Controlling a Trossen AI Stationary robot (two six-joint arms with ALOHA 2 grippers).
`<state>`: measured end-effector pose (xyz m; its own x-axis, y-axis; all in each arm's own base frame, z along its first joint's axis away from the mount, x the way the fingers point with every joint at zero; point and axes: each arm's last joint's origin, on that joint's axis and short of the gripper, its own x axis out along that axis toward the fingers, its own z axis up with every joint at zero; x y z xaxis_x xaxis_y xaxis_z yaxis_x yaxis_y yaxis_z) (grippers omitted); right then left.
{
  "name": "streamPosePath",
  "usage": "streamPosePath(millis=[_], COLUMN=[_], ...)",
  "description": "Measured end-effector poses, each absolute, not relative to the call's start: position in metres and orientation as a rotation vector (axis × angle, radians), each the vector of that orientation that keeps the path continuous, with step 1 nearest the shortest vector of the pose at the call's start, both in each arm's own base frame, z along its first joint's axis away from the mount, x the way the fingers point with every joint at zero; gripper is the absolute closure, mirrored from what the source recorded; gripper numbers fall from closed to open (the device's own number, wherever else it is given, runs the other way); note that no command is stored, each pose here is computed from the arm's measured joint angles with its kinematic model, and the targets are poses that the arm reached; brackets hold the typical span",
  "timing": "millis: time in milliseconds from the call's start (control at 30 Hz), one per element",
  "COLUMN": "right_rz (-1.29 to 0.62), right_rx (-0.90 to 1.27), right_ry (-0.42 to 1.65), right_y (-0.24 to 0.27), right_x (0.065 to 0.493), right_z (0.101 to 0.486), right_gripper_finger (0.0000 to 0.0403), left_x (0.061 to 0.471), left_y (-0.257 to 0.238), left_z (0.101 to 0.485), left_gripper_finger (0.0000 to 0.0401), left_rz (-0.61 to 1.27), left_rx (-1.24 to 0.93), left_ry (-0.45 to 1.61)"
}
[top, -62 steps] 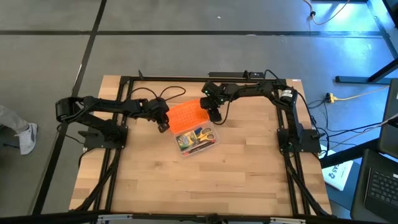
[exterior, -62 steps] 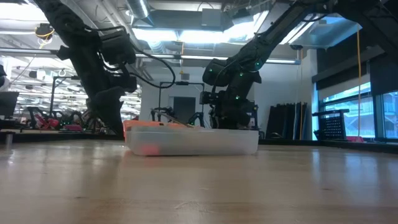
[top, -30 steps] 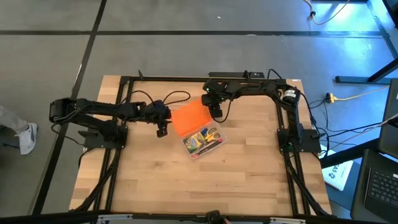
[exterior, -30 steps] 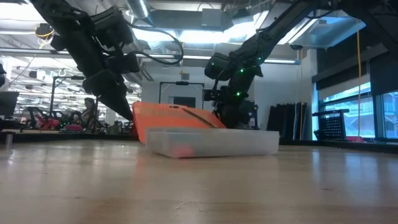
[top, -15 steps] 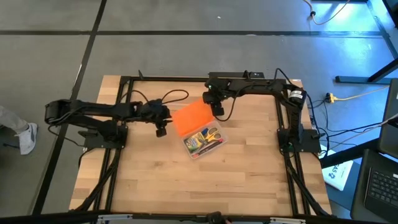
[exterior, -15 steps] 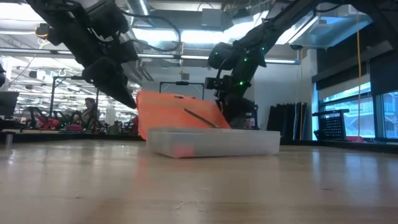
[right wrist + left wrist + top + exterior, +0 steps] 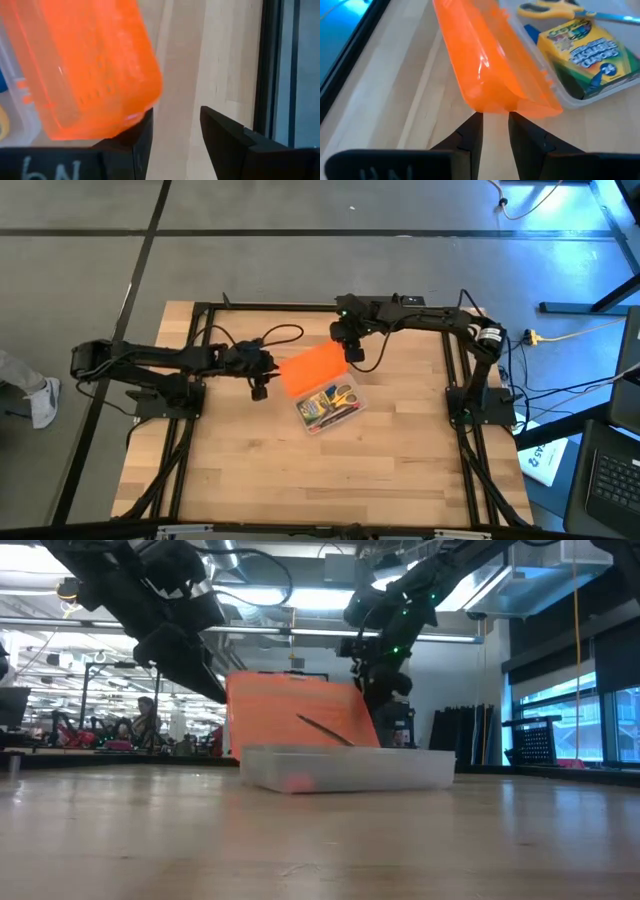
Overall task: Pack school essentials
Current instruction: Close the supply box lid
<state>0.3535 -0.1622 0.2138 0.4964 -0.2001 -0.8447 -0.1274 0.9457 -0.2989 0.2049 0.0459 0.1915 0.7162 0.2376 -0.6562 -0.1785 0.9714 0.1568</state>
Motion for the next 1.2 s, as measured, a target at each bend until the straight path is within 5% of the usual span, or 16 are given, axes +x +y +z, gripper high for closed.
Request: streamPosePath(millis=[1200], right_rz=[0.108], right_rx=[-0.285], right_ry=[1.213], right_y=[-0.105], right_x=[0.316], right_z=[0.259], right_gripper_finger=[0.0238], left_x=[0.220], left_y=[-0.003], left_z=[0.200], left_gripper_finger=[0.0315], left_rz=[-0.059], left_rx=[0.247], left_ry=[0.589])
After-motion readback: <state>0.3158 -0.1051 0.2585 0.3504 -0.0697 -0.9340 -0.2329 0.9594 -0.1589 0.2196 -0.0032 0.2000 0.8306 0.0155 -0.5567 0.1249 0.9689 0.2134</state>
